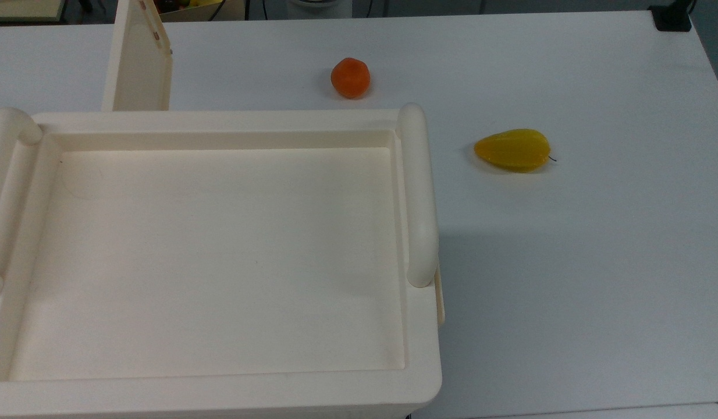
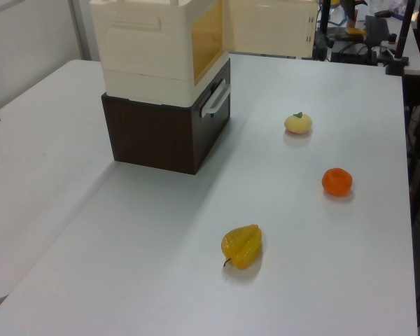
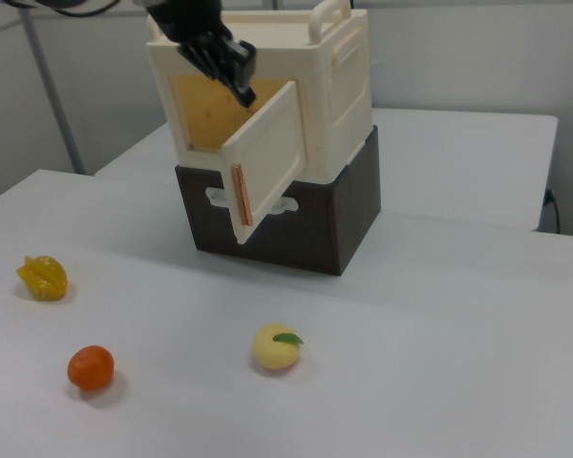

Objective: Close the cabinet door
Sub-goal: 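Push the cream door with the gripper, swinging it shut against the cabinet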

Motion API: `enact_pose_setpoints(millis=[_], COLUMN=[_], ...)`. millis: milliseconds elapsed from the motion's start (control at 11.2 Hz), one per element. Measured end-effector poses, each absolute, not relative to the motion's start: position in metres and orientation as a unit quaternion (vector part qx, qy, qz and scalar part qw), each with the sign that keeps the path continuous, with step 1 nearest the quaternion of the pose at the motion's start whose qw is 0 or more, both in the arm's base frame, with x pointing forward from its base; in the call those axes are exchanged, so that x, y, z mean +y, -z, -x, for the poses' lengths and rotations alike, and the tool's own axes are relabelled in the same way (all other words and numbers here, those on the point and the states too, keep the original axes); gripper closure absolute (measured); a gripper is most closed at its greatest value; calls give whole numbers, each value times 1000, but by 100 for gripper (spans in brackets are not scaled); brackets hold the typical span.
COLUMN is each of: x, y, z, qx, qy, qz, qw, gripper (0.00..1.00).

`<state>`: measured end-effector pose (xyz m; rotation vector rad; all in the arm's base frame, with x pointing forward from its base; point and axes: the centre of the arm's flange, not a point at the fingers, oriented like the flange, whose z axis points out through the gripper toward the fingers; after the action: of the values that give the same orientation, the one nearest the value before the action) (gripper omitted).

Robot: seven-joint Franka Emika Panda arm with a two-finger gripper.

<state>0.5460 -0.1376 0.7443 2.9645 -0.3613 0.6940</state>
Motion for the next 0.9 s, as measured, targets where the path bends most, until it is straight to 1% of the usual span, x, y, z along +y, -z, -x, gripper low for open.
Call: enact_pose_setpoints(millis=[269, 448, 627, 896], x=[-154, -151, -145, -124], y=[-710, -687, -681, -682], z=[-565, -581, -587, -592], qx=[-128, -127, -130, -116], qy=[-198, -184, -185, -188], qz=[-971, -975, -974, -974], qw=[35, 8, -30, -53], gripper=[99, 99, 99, 99])
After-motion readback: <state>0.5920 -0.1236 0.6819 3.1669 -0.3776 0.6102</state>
